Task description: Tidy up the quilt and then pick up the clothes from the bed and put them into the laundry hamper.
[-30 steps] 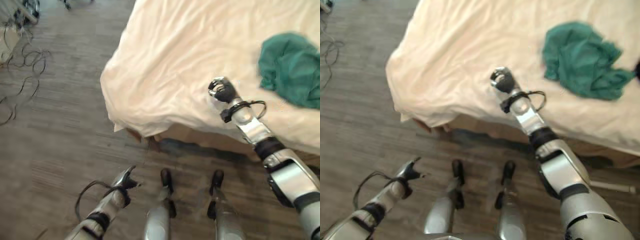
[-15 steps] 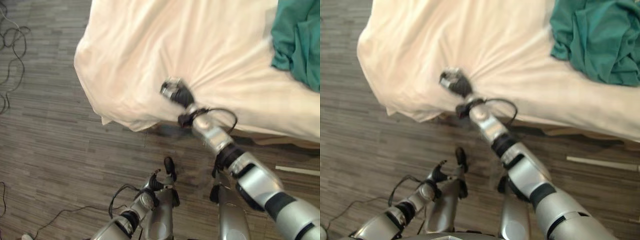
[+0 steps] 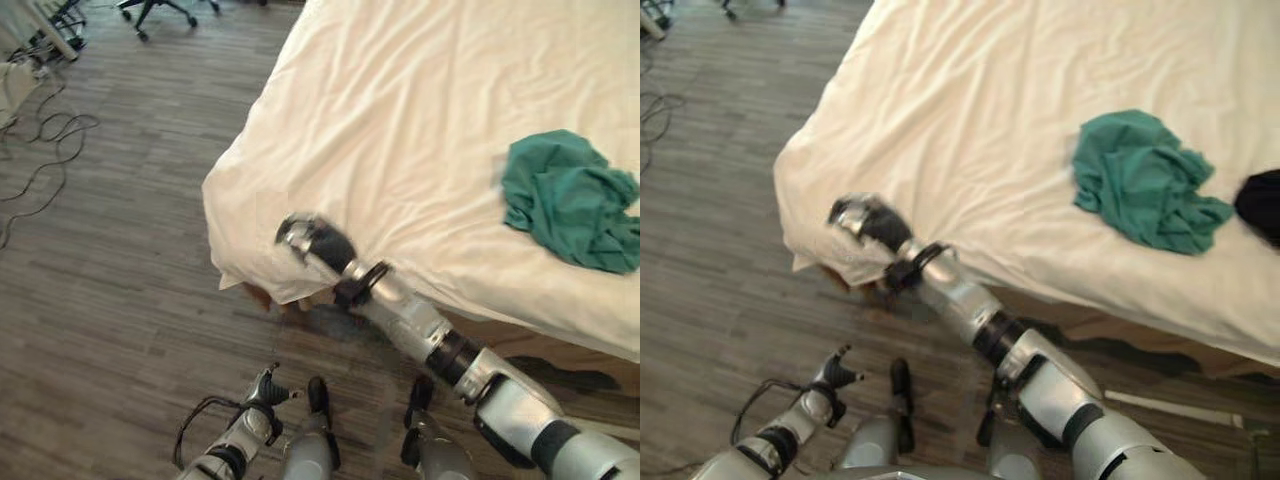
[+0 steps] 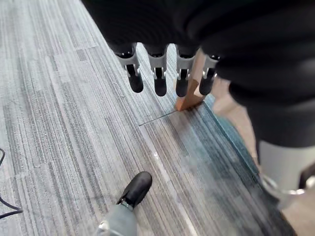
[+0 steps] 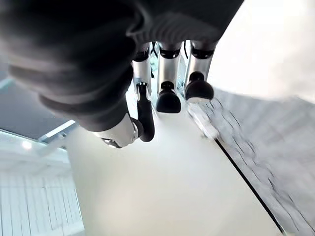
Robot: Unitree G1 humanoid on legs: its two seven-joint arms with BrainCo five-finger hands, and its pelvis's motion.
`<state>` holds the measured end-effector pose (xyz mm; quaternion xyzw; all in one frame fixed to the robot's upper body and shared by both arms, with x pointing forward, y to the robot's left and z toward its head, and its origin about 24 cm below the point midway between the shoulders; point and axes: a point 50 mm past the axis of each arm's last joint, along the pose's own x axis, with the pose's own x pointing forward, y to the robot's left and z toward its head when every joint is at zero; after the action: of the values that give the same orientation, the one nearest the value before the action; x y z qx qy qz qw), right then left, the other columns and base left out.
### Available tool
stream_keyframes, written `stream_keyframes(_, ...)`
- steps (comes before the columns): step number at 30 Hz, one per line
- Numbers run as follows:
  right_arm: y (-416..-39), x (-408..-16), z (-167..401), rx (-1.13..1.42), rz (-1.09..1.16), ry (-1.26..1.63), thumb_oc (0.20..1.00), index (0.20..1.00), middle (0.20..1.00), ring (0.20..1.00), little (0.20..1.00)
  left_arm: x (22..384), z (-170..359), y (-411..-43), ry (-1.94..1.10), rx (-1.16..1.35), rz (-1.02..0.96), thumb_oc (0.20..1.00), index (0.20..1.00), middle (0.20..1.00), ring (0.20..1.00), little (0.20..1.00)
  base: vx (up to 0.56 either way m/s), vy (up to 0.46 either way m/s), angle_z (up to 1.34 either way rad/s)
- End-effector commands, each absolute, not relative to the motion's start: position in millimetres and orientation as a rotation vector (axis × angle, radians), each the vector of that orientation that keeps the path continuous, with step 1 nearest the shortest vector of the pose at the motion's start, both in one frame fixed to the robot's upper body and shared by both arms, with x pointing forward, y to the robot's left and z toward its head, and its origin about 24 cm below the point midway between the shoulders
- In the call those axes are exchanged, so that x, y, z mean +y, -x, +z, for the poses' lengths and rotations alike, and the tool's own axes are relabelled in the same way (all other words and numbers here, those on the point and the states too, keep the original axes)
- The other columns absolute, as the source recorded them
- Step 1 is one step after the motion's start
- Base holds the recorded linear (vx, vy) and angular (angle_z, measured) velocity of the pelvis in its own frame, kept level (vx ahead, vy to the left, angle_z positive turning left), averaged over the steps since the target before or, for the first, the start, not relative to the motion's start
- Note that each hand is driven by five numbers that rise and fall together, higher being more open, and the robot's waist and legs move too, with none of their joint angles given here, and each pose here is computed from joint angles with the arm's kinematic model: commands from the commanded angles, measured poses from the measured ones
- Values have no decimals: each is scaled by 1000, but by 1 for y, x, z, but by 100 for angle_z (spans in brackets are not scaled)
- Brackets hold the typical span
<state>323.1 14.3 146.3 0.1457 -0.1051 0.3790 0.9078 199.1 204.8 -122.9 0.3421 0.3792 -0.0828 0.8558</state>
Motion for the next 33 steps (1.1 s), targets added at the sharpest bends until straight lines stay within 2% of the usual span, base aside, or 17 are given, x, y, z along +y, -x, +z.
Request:
stream_keyframes(1,-342,6,211,-451,694,-314,200,200,200,200,200,209,-112,-220,-799,745,-197,1000,1000,1000,1000,1000,-97,21,-19)
stream_keyframes(3,-367,-25,215,-445,523,-252,200,200,200,200,200,205,-108,-228,-758,724,-195,1000,1000,1000,1000,1000,-85,-16,-17)
stream_keyframes(4,-367,-25,215,-446,523,-252,200,200,200,200,200,205,-108,-228,-758,724,-195,1000,1000,1000,1000,1000,-65,-42,-16)
stream_keyframes(8,-391,-71,201,-364,302,-196,200,200,200,200,200,198,-103,-236,-694,687,-192,1000,1000,1000,1000,1000,-43,-39,-1)
stream_keyframes(10,-395,-107,165,-256,175,-163,200,200,200,200,200,197,-103,-234,-635,688,-173,1000,1000,1000,1000,1000,23,-17,-5)
stream_keyframes(11,-387,-138,123,-143,71,-173,200,200,200,200,200,193,-103,-234,-605,670,-177,1000,1000,1000,1000,1000,66,-5,-10)
stream_keyframes(12,-378,-150,101,-91,29,-182,200,200,200,200,200,192,-103,-233,-601,663,-174,1000,1000,1000,1000,1000,82,-2,-9)
stream_keyframes(13,-366,-168,76,-33,-28,-191,200,200,200,200,200,192,-103,-232,-589,664,-170,1000,1000,1000,1000,1000,116,-20,-4)
stream_keyframes(14,-329,-209,25,82,-179,-252,200,200,200,200,200,196,-104,-229,-564,667,-150,1000,1000,1000,1000,1000,138,-19,-4)
stream_keyframes(16,-284,-244,-16,191,-313,-264,200,200,200,200,200,197,-107,-223,-604,675,-181,1000,1000,1000,1000,1000,170,19,4)
stream_keyframes(21,-164,-288,-100,611,-533,-111,200,200,200,200,200,199,-118,-200,-704,724,-311,1000,1000,1000,1000,1000,163,107,-26)
stream_keyframes(22,-148,-290,-110,678,-567,-95,351,351,351,351,351,200,-121,-196,-698,742,-311,1000,1000,1000,1000,1000,135,116,-36)
stream_keyframes(23,-124,-293,-122,783,-619,-78,912,912,912,912,912,200,-123,-193,-688,763,-309,1000,1000,1000,1000,1000,110,72,-57)
stream_keyframes(24,-109,-292,-131,859,-634,-78,1000,1000,1000,1000,1000,201,-124,-193,-685,771,-302,1000,1000,1000,1000,1000,90,68,-51)
stream_keyframes(26,-92,-290,-142,1023,-590,5,1000,1000,1000,1000,1000,208,-124,-192,-668,800,-261,1000,1000,1000,1000,1000,50,25,-32)
stream_keyframes(31,-103,-271,-146,1059,-440,84,1000,1000,1000,1000,1000,232,-130,-174,-682,903,-189,1000,1000,1000,1000,1000,45,-112,-101)
stream_keyframes(33,-114,-260,-147,1050,-322,138,1000,1000,1000,1000,1000,245,-140,-148,-694,1016,-173,1000,1000,1000,1000,1000,163,-181,-85)
